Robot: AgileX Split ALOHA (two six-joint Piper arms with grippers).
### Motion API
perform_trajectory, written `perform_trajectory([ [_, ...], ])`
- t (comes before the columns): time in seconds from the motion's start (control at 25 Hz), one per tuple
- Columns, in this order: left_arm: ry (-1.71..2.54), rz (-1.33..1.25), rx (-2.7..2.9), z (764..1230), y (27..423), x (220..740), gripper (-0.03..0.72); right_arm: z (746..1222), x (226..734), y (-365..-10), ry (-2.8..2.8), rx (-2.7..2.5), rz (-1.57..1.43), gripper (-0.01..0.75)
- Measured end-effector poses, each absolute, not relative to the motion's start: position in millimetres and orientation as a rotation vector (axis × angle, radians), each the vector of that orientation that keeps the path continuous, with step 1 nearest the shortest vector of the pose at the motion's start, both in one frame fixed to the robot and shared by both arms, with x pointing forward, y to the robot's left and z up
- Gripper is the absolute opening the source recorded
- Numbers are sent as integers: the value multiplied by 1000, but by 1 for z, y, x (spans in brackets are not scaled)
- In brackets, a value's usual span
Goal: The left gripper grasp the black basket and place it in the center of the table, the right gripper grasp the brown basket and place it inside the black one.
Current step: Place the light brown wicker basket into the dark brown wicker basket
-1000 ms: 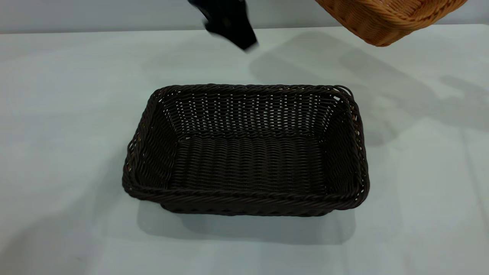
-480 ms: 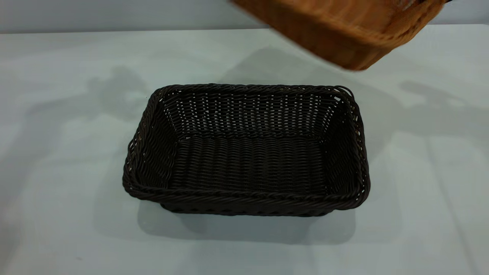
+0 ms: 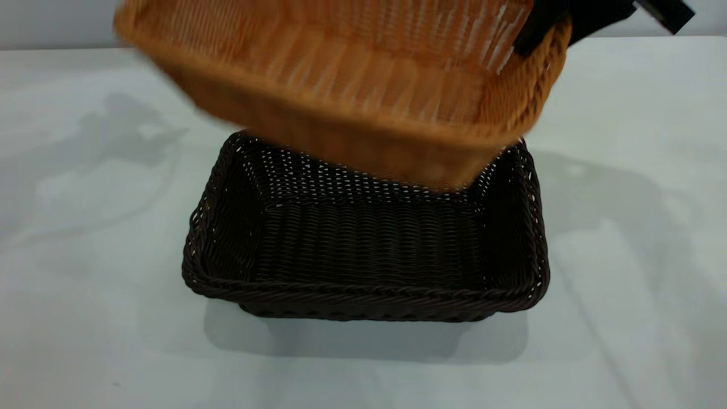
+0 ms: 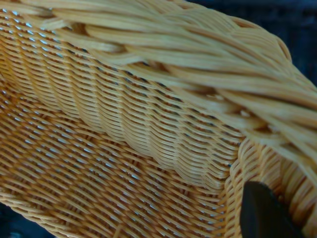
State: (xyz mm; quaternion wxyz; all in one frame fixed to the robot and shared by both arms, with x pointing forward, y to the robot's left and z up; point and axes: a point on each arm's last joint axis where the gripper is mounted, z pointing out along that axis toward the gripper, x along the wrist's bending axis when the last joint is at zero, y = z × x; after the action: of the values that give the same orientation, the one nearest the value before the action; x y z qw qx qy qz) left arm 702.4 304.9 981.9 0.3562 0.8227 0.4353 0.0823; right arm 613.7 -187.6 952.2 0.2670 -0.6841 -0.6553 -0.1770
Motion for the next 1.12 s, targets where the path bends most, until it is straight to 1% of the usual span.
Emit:
perform_trajectory([
  [0.12,1101,221,2137,982,305,702,559,948,605,-173,-1850,-1837,-362,73],
  [0.28,1092,222,2142,982,305,702,559,946,599,-166,-1908,-1834,-284,73],
  [0.56,1065,234,2154,982,305,702,559,944,600,-168,-1941,-1860,-253,73],
  [0.92,1063,232,2156,982,304,702,559,940,594,-154,-2028,-1824,-212,73],
  [1.12,1057,214,2159,982,304,701,559,929,595,-151,-2020,-1825,-187,73],
])
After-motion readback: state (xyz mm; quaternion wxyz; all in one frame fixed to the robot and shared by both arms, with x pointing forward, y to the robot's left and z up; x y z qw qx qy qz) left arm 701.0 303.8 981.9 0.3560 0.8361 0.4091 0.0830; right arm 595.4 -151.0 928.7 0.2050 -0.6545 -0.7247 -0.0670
